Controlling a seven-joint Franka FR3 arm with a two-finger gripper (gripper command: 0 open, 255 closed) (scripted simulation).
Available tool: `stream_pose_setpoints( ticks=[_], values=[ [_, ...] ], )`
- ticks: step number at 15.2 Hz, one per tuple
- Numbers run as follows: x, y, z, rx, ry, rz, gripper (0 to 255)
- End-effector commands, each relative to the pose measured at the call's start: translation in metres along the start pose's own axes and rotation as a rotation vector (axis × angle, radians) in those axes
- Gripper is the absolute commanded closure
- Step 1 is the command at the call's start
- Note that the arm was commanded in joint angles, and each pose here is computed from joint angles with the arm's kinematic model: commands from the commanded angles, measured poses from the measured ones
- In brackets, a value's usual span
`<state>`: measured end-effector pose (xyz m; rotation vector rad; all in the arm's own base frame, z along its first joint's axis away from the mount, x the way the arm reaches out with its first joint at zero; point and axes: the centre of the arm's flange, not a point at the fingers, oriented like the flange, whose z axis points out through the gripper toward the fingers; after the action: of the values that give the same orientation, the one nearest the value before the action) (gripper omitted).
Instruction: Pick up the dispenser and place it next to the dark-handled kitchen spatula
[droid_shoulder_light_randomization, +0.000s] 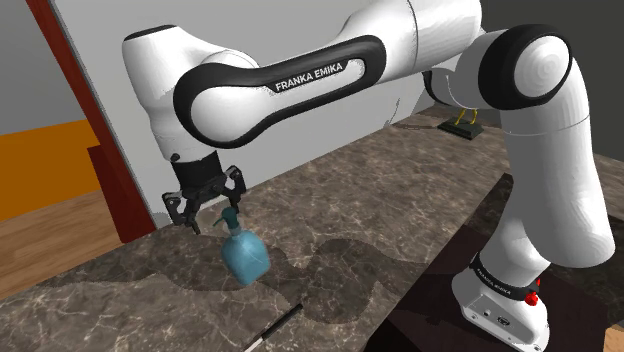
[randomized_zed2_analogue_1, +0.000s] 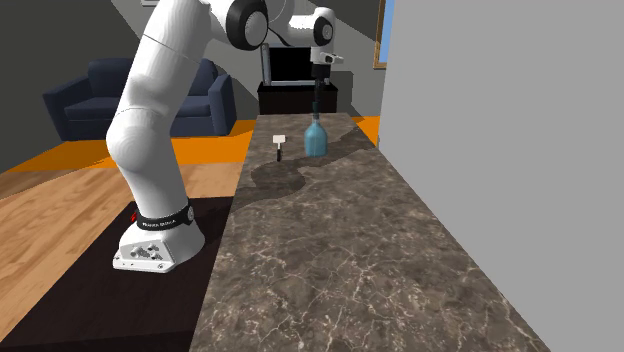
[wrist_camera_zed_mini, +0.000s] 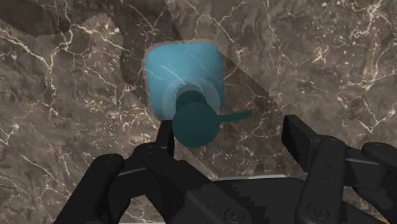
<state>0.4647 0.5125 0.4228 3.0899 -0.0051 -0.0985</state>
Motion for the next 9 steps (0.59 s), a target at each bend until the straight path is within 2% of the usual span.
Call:
stream_pose_setpoints(
  ticks=[1,4,8,9],
  values=[
    [0.0,0.0,0.0,0.0,0.0,0.0,0],
    [0.0,0.0,0.0,0.0,0.0,0.0,0],
    [0.0,0.0,-0.05,0.0,0.0,0.0,0],
    [0.0,0.0,-0.05,0.0,0.0,0.0,0]
  ],
)
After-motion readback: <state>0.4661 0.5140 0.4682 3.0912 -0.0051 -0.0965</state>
